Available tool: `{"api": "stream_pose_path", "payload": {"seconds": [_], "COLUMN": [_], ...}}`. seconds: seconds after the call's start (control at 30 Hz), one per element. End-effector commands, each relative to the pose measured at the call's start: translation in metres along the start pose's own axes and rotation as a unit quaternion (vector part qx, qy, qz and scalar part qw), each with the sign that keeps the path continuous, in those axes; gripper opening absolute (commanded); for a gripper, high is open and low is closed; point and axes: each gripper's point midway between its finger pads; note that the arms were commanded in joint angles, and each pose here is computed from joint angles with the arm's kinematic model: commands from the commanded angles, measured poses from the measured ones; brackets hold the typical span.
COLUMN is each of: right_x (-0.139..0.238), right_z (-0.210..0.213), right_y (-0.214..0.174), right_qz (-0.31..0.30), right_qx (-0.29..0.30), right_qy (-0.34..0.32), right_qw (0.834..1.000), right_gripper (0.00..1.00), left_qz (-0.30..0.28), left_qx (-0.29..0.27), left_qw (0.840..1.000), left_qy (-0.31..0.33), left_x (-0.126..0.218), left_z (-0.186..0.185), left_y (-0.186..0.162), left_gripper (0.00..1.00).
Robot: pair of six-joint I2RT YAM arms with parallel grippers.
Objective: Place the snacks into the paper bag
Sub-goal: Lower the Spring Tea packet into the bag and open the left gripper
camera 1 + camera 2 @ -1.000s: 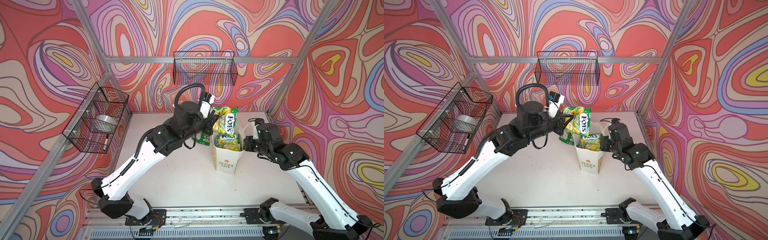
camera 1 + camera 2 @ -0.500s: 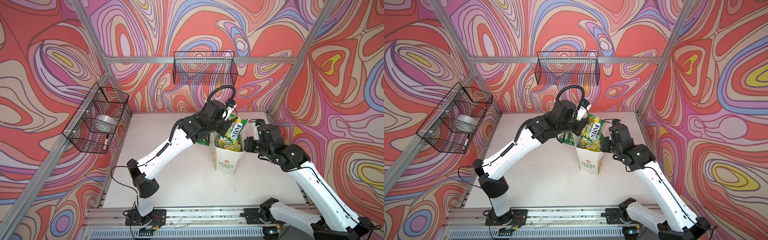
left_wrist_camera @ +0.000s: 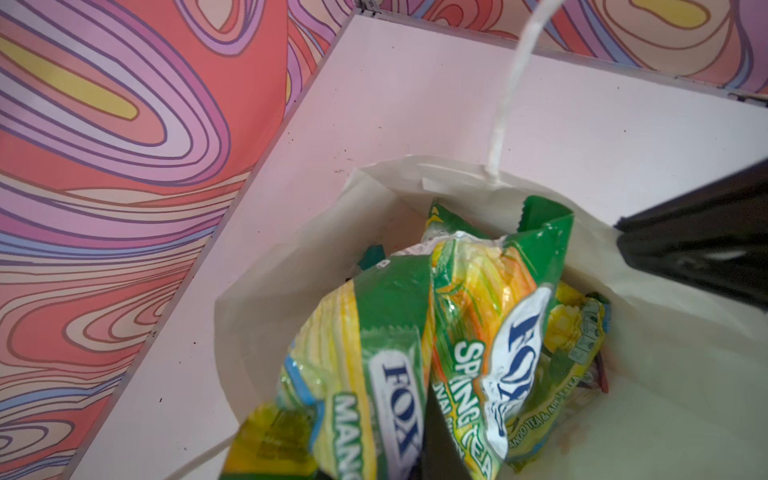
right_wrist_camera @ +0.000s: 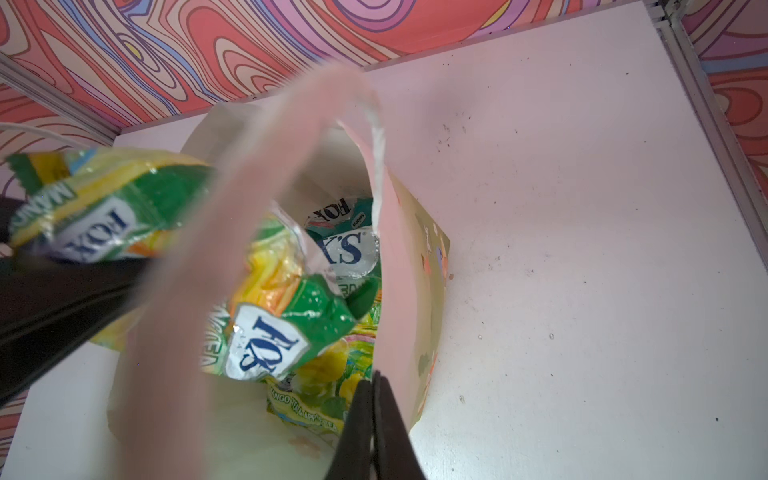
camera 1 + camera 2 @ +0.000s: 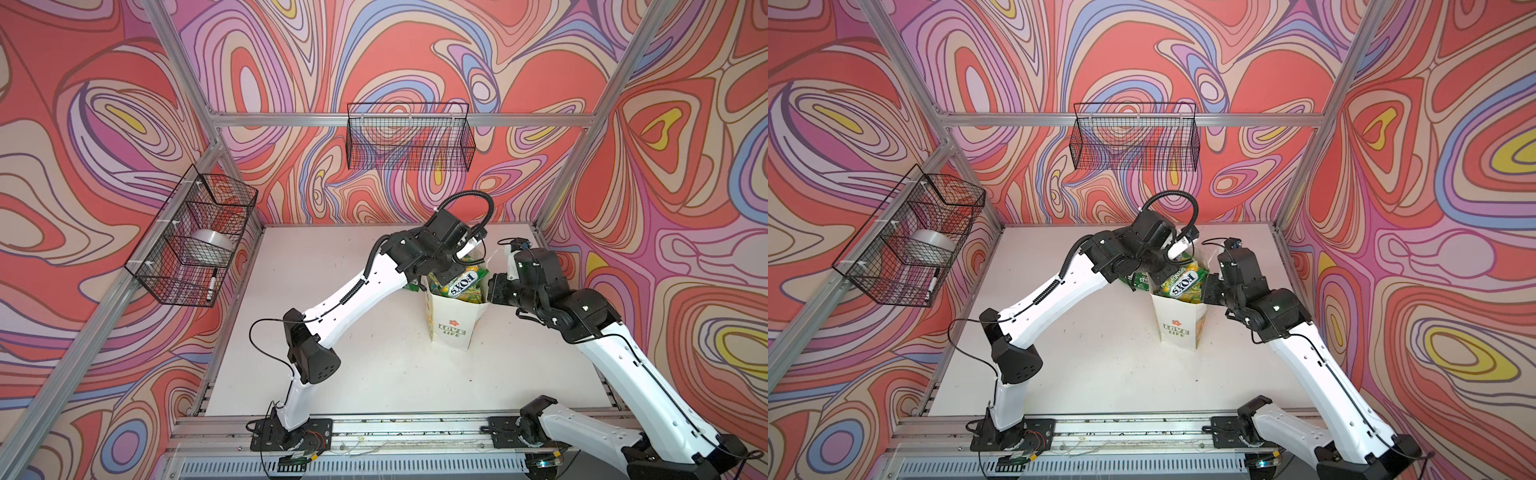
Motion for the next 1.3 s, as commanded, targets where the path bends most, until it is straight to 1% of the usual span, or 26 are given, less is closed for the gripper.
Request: {"api": "stream_pose_path", "payload": {"seconds": [0.0,0.13,0.27,0.3,0.4,0.47,0.53,0.67,0.73,0.8,0.87,0.97,1.0,1.1,1.17,1.27], "right_x": [0.006,0.006,0.005,0.005,0.004,0.004,0.004,0.004,0.003,0.003,0.004,0.003,0.003,0.003,0.004,0.005], "right_z": [0.008,0.009,0.009,0.009,0.009,0.01,0.01,0.01,0.009,0.009,0.009,0.008,0.008,0.007,0.007,0.006], "right_y": [0.01,0.011,0.011,0.01,0.011,0.011,0.012,0.012,0.011,0.011,0.01,0.008,0.008,0.007,0.007,0.007], "right_qz": [-0.023,-0.022,-0.022,-0.021,-0.02,-0.02,-0.021,-0.021,-0.02,-0.02,-0.02,-0.019,-0.019,-0.02,-0.02,-0.021], "right_qx": [-0.005,-0.005,-0.005,-0.005,-0.005,-0.005,-0.004,-0.004,-0.003,-0.004,-0.003,-0.003,-0.003,-0.001,-0.001,0.002], "right_qy": [0.02,0.021,0.021,0.021,0.022,0.023,0.023,0.023,0.022,0.022,0.022,0.022,0.022,0.02,0.02,0.018], "right_qw": [1.0,1.0,1.0,1.0,1.0,1.0,1.0,0.999,1.0,1.0,1.0,1.0,1.0,1.0,1.0,1.0], "right_gripper": [0.0,0.0,0.0,0.0,0.0,0.0,0.0,0.0,0.0,0.0,0.0,0.0,0.0,0.0,0.0,0.0], "left_qz": [0.007,0.024,0.037,0.038,0.034,0.022,0.004,-0.041,-0.067,-0.089,-0.103,-0.105,-0.105,-0.093,-0.076,-0.046], "left_qx": [-0.051,-0.075,-0.083,-0.084,-0.08,-0.073,-0.063,-0.038,-0.016,0.003,0.021,0.05,0.062,0.085,0.096,0.106], "left_qw": [0.998,0.996,0.995,0.995,0.996,0.997,0.997,0.997,0.995,0.994,0.993,0.992,0.991,0.992,0.992,0.993], "left_qy": [-0.032,-0.038,-0.033,-0.034,-0.014,0.012,0.037,0.061,0.067,0.059,0.049,0.047,0.046,0.033,0.028,0.026], "left_x": [0.003,-0.008,-0.017,-0.018,-0.022,-0.021,-0.016,0.005,0.021,0.037,0.049,0.06,0.063,0.065,0.061,0.05], "left_z": [-0.02,-0.029,-0.031,-0.031,-0.026,-0.018,-0.009,0.0,0.005,0.005,0.003,0.003,0.003,-0.003,-0.006,-0.01], "left_y": [-0.001,-0.009,-0.014,-0.014,-0.01,-0.003,0.006,0.028,0.039,0.047,0.049,0.043,0.041,0.03,0.02,0.005], "left_gripper": [0.15,0.17,0.21,0.25,0.41,0.49,0.53,0.55,0.56,0.55,0.53,0.44,0.4,0.24,0.17,0.15]}}
Point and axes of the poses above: each gripper's point midway between its finger pads, its own x axis back along the fingers, its own z axis along the line the jaws close on, y = z × x, and after that the axes turned 8 degrees about x, right-handed
